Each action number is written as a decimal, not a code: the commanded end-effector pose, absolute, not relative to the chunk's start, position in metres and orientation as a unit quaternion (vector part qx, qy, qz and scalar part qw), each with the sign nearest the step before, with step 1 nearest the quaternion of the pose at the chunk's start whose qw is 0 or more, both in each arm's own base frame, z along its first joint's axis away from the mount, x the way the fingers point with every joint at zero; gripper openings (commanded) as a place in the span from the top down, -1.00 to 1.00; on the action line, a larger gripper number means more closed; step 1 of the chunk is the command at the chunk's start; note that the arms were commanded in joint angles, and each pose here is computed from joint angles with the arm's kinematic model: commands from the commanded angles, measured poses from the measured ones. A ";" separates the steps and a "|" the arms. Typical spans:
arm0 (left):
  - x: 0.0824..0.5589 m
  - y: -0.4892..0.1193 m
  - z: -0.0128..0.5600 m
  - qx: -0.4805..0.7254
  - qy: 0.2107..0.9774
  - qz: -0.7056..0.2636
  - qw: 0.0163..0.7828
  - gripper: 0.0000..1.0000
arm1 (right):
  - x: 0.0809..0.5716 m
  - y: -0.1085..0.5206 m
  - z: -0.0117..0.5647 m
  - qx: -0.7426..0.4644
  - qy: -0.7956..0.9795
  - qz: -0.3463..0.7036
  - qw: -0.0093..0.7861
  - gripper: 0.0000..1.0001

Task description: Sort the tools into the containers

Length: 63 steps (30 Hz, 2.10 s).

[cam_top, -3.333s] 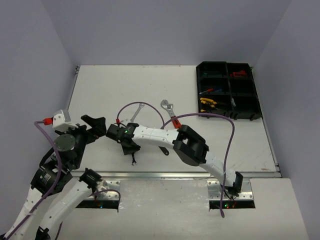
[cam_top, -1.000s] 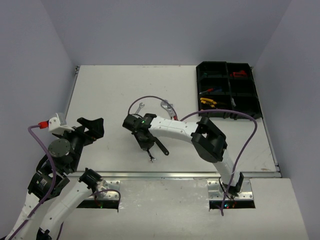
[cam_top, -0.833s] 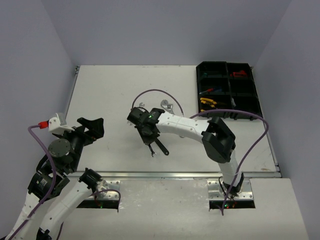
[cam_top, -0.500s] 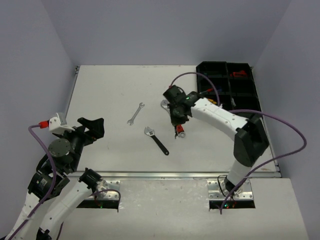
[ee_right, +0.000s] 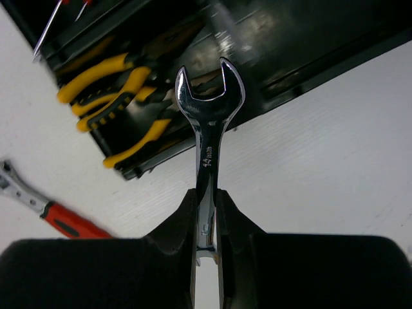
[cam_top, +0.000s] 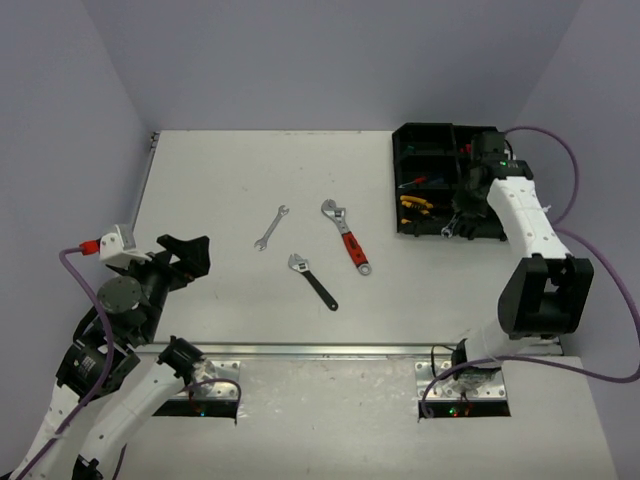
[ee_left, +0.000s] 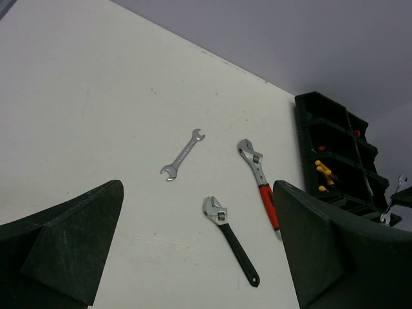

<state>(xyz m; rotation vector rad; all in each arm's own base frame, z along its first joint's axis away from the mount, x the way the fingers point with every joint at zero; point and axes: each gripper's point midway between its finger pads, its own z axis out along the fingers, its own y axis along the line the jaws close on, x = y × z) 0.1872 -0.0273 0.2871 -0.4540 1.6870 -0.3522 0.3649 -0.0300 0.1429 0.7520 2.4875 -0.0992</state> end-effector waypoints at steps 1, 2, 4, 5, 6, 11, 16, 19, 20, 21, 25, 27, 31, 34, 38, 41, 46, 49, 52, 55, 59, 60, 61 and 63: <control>0.191 -0.032 0.296 -0.192 0.725 -0.166 0.640 -1.00 | 0.390 -0.063 0.160 0.294 0.909 -0.037 0.294 1.00; 0.191 -0.032 0.296 -0.191 0.725 -0.166 0.640 -1.00 | 0.394 -0.068 0.161 0.297 0.907 -0.037 0.294 1.00; 0.192 -0.034 0.296 -0.187 0.726 -0.168 0.640 -1.00 | 0.404 -0.077 0.168 0.307 0.902 -0.029 0.303 1.00; 0.192 -0.035 0.296 -0.185 0.728 -0.168 0.638 -1.00 | 0.411 -0.079 0.169 0.312 0.900 -0.023 0.304 1.00; 0.193 -0.036 0.296 -0.183 0.729 -0.168 0.638 -1.00 | 0.418 -0.081 0.166 0.315 0.900 -0.021 0.302 1.00; 0.192 -0.036 0.296 -0.181 0.729 -0.169 0.638 -1.00 | 0.448 -0.085 0.162 0.330 0.893 -0.012 0.305 1.00; 0.193 -0.038 0.295 -0.177 0.731 -0.172 0.636 -1.00 | 0.488 -0.091 0.172 0.345 0.878 0.000 0.331 1.00; 0.194 -0.039 0.294 -0.175 0.733 -0.171 0.635 -1.00 | 0.506 -0.096 0.171 0.359 0.869 -0.001 0.339 1.00; 0.194 -0.039 0.294 -0.175 0.733 -0.171 0.635 -1.00 | 0.509 -0.097 0.172 0.362 0.867 -0.003 0.342 1.00; 0.194 -0.039 0.295 -0.175 0.732 -0.172 0.636 -1.00 | 0.512 -0.099 0.173 0.364 0.864 -0.005 0.346 1.00; 0.193 -0.039 0.295 -0.175 0.730 -0.174 0.637 -1.00 | 0.523 -0.108 0.173 0.379 0.851 -0.017 0.363 1.00; 0.193 -0.040 0.296 -0.174 0.730 -0.175 0.637 -1.00 | 0.526 -0.111 0.169 0.386 0.847 -0.021 0.364 1.00; 0.193 -0.040 0.295 -0.172 0.731 -0.176 0.637 -1.00 | 0.532 -0.120 0.169 0.390 0.840 -0.040 0.374 1.00; 0.193 -0.041 0.295 -0.171 0.731 -0.177 0.636 -1.00 | 0.537 -0.127 0.168 0.389 0.839 -0.050 0.377 1.00; 0.193 -0.041 0.295 -0.170 0.731 -0.177 0.637 -1.00 | 0.533 -0.135 0.158 0.399 0.837 -0.063 0.369 1.00; 0.193 -0.041 0.295 -0.171 0.731 -0.176 0.636 -1.00 | 0.536 -0.135 0.149 0.397 0.840 -0.063 0.363 0.90; 0.195 -0.043 0.294 -0.165 0.734 -0.177 0.634 -1.00 | 0.542 -0.138 0.142 0.392 0.842 -0.069 0.363 0.63; 0.196 -0.044 0.293 -0.164 0.737 -0.175 0.632 -1.00 | 0.543 -0.139 0.138 0.394 0.844 -0.071 0.357 0.11; 0.198 -0.046 0.290 -0.162 0.741 -0.171 0.628 -1.00 | 0.545 -0.134 0.150 0.392 0.841 -0.055 0.368 -0.24; 0.203 -0.050 0.286 -0.155 0.750 -0.167 0.621 -1.00 | 0.549 -0.125 0.170 0.382 0.842 -0.028 0.381 -0.65; 0.217 -0.061 0.269 -0.141 0.780 -0.148 0.591 -1.00 | 0.550 -0.095 0.207 0.345 0.847 0.013 0.404 -0.68; 0.222 -0.065 0.261 -0.136 0.793 -0.139 0.578 -1.00 | 0.548 -0.082 0.220 0.327 0.850 0.023 0.412 -0.68; 0.227 -0.068 0.254 -0.131 0.804 -0.129 0.565 -1.00 | 0.545 -0.071 0.229 0.309 0.854 0.030 0.417 -0.69; 0.236 -0.072 0.243 -0.126 0.824 -0.109 0.541 -1.00 | 0.537 -0.047 0.243 0.278 0.862 0.042 0.421 -0.76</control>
